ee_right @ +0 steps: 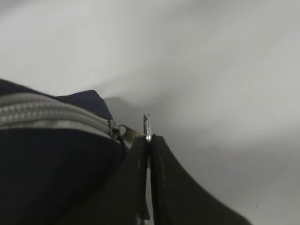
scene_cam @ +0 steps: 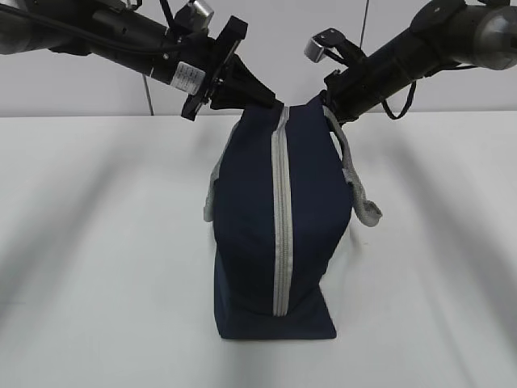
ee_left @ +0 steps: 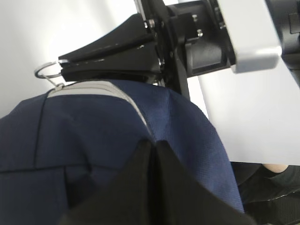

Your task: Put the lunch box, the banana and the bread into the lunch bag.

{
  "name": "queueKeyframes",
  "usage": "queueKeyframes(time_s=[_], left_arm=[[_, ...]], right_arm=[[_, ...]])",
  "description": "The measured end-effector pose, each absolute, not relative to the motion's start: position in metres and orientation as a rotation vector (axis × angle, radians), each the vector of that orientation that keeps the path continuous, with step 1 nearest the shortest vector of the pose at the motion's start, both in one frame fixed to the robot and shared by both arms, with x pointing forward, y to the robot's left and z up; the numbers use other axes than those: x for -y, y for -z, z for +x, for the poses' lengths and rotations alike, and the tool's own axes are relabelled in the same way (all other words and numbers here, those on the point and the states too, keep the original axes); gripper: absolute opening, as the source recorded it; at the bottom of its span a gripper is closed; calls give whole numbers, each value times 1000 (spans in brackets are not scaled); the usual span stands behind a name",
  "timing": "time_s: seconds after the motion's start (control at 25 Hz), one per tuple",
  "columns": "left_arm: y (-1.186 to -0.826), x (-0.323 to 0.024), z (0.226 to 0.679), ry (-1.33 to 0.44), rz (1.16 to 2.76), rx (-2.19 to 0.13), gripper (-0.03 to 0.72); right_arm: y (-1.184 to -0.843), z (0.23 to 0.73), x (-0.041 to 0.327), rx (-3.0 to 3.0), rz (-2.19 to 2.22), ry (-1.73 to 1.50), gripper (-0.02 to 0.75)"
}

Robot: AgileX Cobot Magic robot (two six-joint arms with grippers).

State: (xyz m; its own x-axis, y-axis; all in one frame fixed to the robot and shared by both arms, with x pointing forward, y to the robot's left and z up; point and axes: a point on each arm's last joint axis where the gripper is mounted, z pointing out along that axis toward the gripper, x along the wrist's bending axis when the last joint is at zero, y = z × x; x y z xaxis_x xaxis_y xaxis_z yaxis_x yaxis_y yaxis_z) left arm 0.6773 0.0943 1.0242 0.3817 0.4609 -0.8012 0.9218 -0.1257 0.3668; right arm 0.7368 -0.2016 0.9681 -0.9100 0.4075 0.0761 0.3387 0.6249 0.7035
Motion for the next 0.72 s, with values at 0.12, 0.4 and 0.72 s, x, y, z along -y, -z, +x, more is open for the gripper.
queueKeyframes(time_s=[0.12, 0.4, 0.72], left_arm=[[-1022, -96, 677, 620, 1790, -1221, 36], [-1016, -97, 675, 577, 1881, -1229, 484], [-1047, -121, 675, 500, 1836, -1226, 554]], right_arm=[[-972, 737, 201, -2738, 653, -1199, 3], [-1003, 744, 200, -2664, 750, -1281, 350], [-1036, 748, 222, -2565, 1208, -1349, 406]])
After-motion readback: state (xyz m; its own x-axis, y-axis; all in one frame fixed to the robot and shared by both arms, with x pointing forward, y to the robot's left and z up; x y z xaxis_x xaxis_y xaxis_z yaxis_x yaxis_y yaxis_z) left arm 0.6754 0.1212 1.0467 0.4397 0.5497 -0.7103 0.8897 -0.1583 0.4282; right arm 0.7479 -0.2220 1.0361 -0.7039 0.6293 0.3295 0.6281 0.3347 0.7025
